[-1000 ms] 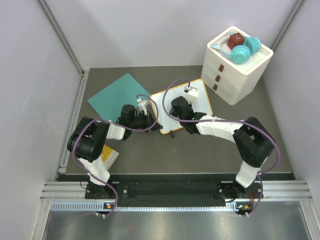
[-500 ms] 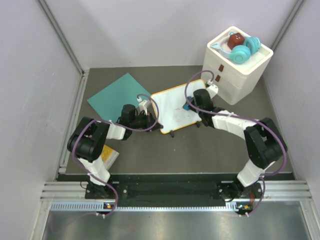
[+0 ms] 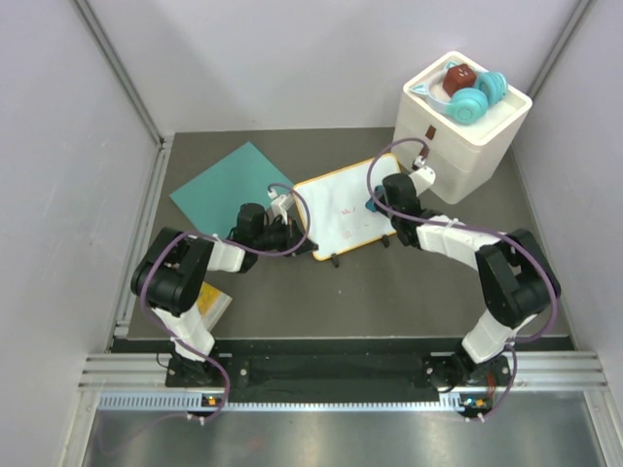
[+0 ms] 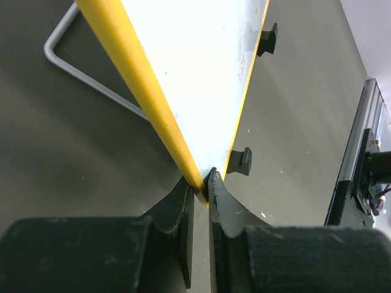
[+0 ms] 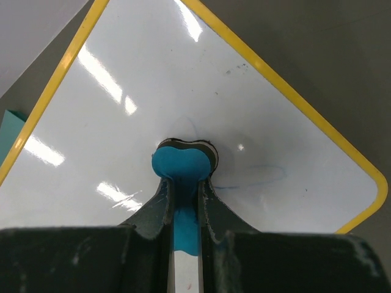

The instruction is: Erase the whiteboard

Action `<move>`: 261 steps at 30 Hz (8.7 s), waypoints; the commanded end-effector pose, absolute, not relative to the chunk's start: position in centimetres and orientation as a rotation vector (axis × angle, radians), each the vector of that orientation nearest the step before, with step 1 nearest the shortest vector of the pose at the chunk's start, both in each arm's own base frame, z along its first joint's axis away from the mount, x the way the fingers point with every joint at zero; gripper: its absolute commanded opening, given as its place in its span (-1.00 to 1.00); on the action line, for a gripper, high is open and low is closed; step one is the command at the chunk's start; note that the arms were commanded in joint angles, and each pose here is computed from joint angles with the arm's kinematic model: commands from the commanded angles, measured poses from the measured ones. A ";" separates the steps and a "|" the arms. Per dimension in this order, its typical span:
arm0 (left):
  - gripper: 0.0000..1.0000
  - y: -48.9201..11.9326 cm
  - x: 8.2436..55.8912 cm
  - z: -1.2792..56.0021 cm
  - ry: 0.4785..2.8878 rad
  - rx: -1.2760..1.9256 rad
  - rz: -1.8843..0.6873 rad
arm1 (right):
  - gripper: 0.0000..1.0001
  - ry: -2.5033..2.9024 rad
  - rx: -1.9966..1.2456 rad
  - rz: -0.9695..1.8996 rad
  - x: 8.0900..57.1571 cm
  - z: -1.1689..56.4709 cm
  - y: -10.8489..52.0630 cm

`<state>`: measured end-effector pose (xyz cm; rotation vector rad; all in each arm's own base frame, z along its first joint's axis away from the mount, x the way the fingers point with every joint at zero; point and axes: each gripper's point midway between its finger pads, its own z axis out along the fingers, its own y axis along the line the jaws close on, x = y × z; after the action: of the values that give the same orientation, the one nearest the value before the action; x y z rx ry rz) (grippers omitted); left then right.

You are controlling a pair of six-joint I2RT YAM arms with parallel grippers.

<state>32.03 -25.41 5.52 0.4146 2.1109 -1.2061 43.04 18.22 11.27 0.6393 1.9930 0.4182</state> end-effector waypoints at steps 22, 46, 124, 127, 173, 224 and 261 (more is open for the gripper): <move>-1.00 -22.2 32.7 0.1 2.265 0.375 -0.902 | -1.00 2.362 0.429 0.363 30.2 -0.9 30.2; -1.00 -22.2 32.8 0.1 2.262 0.379 -0.888 | -1.00 2.125 0.836 0.267 37.6 4.5 13.0; -1.00 -22.4 32.5 0.0 2.265 0.410 -0.872 | -1.00 2.202 0.783 0.426 32.1 0.1 23.2; -1.00 -22.5 32.5 0.1 2.264 0.413 -0.875 | -1.00 2.172 0.734 0.452 33.4 2.3 24.3; -1.00 -22.8 32.4 -0.3 2.280 0.440 -0.864 | -1.00 1.921 0.537 0.638 46.5 14.0 18.9; -1.00 -22.9 32.3 -0.2 2.276 0.447 -0.865 | -1.00 1.864 0.674 0.409 45.2 14.3 12.2; -1.00 -23.0 32.1 -0.4 2.284 0.456 -0.859 | -1.00 2.021 0.335 0.735 39.9 9.5 30.2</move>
<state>33.06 -26.02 5.51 0.4269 2.1013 -1.0970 40.92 30.84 12.97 0.3329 1.9215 0.7975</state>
